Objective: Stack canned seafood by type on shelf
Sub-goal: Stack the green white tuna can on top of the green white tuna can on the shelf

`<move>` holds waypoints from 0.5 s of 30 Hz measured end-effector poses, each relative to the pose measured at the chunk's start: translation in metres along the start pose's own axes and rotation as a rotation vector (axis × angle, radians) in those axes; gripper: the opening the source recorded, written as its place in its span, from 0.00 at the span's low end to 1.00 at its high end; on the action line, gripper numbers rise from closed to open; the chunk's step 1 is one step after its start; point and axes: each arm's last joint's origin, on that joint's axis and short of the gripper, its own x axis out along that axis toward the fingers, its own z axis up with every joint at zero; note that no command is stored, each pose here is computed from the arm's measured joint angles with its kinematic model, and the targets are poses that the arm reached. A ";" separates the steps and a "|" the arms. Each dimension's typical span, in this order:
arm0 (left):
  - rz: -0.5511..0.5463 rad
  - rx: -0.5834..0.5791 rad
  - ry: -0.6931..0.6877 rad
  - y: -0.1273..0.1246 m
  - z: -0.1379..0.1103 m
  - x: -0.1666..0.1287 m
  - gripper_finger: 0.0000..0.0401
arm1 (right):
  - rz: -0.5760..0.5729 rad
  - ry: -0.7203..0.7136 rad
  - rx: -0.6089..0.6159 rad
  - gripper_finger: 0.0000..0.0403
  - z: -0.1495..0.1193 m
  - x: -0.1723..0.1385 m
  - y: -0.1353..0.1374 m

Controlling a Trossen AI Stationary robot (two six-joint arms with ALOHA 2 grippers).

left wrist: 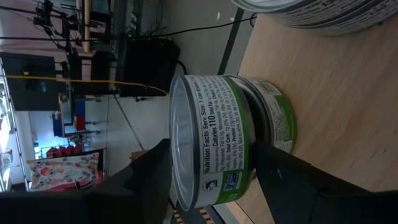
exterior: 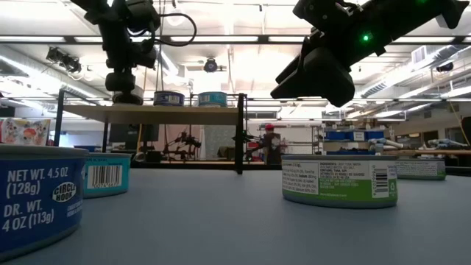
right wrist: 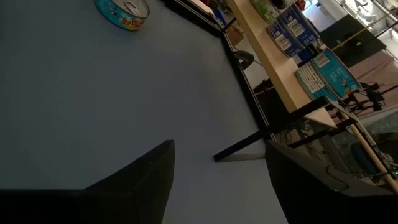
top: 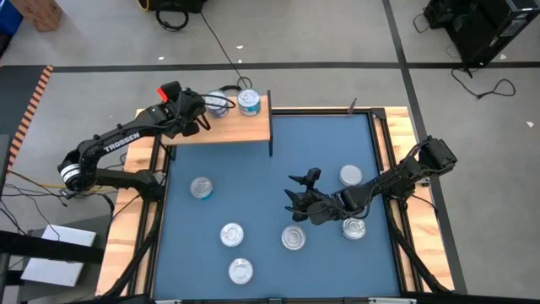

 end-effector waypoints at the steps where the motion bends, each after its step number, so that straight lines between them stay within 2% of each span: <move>1: 0.000 -0.001 0.000 0.000 0.000 0.000 0.56 | 0.000 0.000 0.000 0.64 0.000 0.000 0.000; 15: -0.023 -0.016 -0.017 0.006 0.001 -0.005 0.56 | 0.000 0.000 0.000 0.64 0.000 0.000 0.000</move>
